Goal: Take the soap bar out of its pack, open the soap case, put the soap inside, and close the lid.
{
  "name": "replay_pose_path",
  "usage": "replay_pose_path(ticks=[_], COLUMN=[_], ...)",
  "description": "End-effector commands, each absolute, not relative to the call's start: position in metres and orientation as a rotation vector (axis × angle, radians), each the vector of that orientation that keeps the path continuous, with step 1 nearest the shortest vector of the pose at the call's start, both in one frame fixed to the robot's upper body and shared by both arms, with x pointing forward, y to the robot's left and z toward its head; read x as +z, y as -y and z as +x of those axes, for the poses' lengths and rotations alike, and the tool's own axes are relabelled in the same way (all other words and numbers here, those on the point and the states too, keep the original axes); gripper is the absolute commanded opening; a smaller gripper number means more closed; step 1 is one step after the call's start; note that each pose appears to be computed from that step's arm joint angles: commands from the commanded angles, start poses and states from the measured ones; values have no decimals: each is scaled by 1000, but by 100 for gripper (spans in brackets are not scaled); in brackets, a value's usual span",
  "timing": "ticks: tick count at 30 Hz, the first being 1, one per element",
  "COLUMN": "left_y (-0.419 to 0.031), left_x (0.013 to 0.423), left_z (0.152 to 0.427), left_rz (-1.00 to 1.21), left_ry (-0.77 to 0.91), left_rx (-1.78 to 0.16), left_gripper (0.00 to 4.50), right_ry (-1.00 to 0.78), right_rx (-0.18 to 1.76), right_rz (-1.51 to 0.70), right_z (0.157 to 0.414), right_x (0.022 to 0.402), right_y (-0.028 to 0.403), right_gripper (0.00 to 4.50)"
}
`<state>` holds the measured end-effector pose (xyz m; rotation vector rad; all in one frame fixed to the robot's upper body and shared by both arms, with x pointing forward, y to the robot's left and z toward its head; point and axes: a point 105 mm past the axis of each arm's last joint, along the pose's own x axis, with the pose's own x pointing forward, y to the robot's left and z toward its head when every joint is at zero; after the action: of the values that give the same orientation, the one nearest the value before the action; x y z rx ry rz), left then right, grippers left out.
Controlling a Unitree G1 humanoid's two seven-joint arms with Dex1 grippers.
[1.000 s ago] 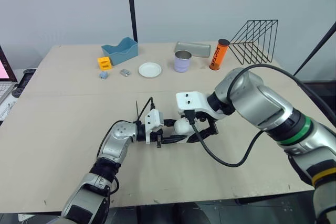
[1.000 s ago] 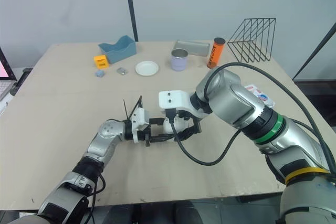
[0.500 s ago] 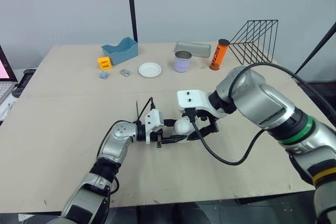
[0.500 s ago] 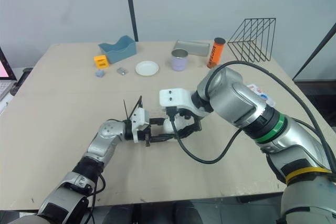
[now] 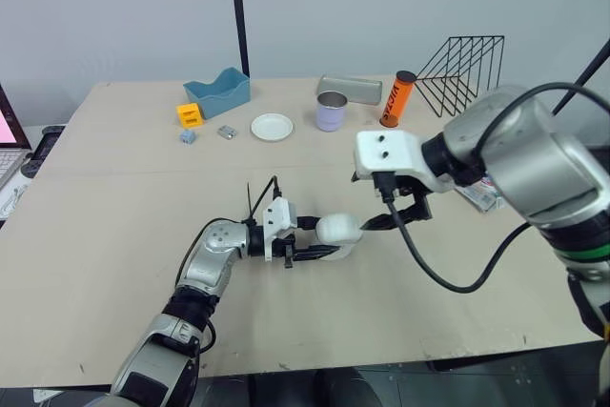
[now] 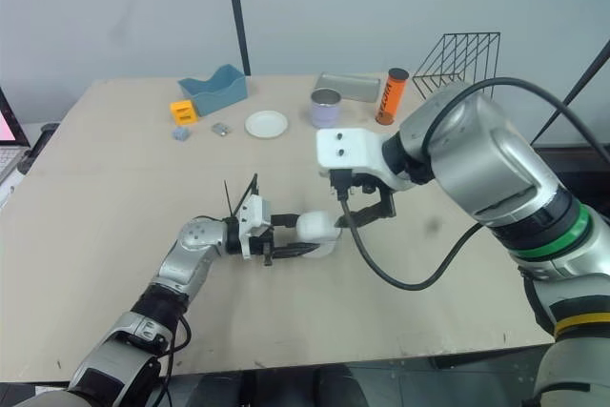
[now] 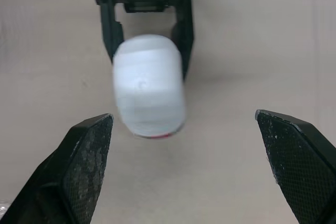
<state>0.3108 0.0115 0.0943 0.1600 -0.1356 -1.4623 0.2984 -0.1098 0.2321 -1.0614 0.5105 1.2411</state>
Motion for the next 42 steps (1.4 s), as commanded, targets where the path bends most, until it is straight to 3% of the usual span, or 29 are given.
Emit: replay_pose_path(ticks=[1,4,12,42], left_y=[-11,-11,-12,-17], left_x=[88,88,87,87], left_z=[309,309,308,310], left_rz=[170,171,173,201], left_ry=[103,102,96,86], left_rx=[-1479,-1481,-1480,-1475], left_gripper=[199,199,199,199], right_ry=[-449,-422,-369,-503], right_rx=[1274,1301,1388,1328], right_rz=[-1071,-1033,-921,-798], right_z=[287,281,264,286], right_x=[241,242,242,195], right_y=[107,102,87,88], right_gripper=[448,373,9,2])
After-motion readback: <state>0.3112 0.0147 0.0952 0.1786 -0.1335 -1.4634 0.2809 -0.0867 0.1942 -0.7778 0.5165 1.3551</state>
